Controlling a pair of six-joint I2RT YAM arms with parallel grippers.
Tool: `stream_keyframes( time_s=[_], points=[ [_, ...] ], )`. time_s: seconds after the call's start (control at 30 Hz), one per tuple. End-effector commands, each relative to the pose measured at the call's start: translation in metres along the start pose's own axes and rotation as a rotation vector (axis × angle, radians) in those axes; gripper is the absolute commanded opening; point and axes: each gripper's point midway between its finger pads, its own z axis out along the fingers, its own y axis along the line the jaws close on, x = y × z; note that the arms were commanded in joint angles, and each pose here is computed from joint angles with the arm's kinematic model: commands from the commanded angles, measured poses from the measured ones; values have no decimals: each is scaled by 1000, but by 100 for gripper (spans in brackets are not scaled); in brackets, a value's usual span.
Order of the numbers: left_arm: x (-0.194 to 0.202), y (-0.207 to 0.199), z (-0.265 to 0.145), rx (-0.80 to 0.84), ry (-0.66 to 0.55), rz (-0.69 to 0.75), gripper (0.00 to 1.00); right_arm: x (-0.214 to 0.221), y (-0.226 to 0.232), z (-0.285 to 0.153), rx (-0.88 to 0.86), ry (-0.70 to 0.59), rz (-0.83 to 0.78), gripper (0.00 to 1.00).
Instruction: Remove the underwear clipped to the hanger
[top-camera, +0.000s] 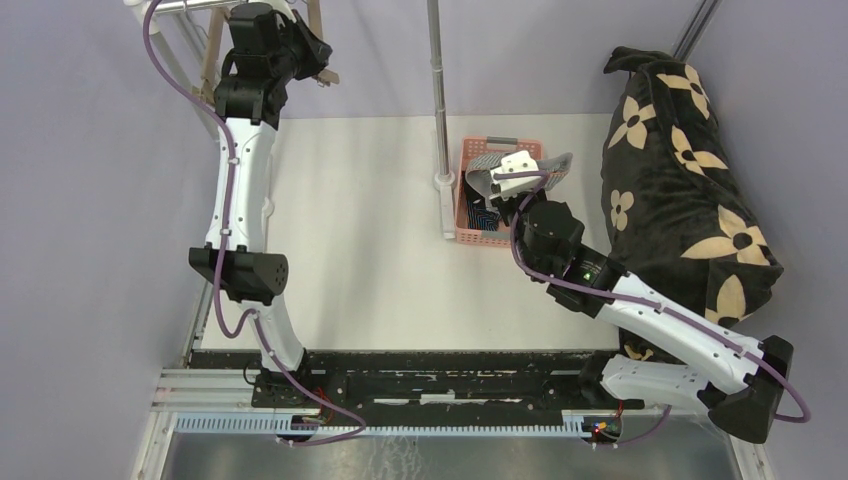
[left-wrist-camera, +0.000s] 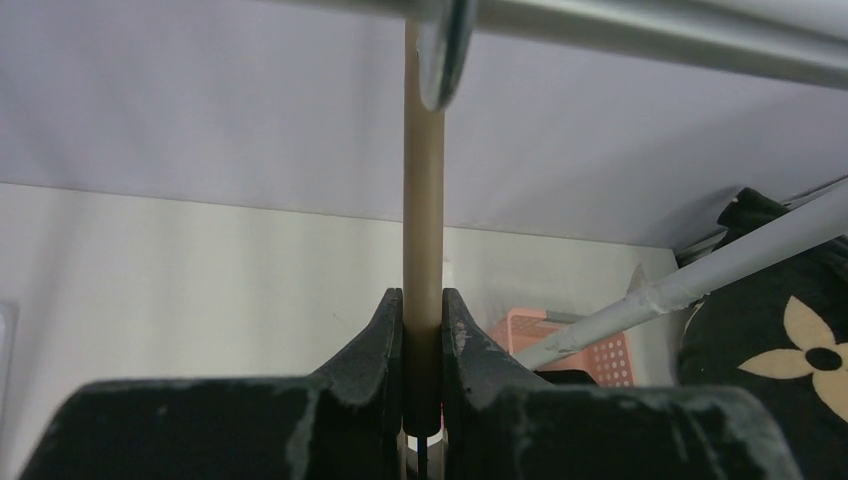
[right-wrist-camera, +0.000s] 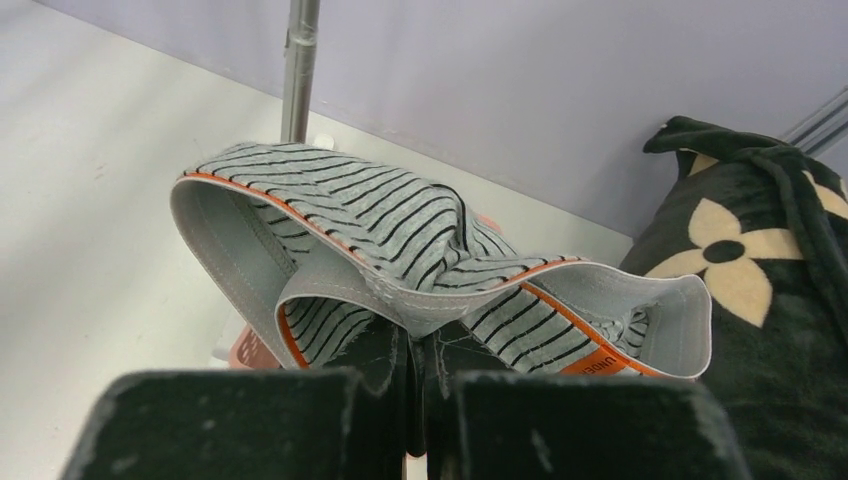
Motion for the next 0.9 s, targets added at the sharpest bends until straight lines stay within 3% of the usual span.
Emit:
stream_keyframes(
  time_s=[0.0, 0.27, 0.3, 0.4, 0.43, 0.47, 0.5, 0.53, 0.87],
  points=[
    [-17, -4, -17, 6, -51, 4, 6, -31, -7, -4, -15, -81, 123, 1],
    [-11, 1, -33, -17, -35, 27, 14, -35, -7, -13, -56, -105, 166, 1],
    [-12, -2, -35, -8, -37, 28, 18, -35, -8, -14, -58, -105, 167, 1],
    [-17, -6, -40, 9, -47, 31, 39, -34, -8, -15, -60, -103, 169, 1],
    [-19, -6, -43, 7, -55, 33, 50, -33, -8, -16, -62, -102, 167, 1],
    [-21, -6, -45, 5, -61, 35, 67, -33, -8, -16, -62, -104, 169, 1],
    [-22, -7, -46, 5, -66, 39, 94, -32, -8, -16, -62, -102, 170, 1],
    [-22, -6, -47, 3, -67, 41, 100, -31, -7, -16, -62, -100, 168, 1],
    [-23, -7, -55, 3, -68, 55, 99, -31, -6, -17, -76, -97, 170, 1]
  ],
)
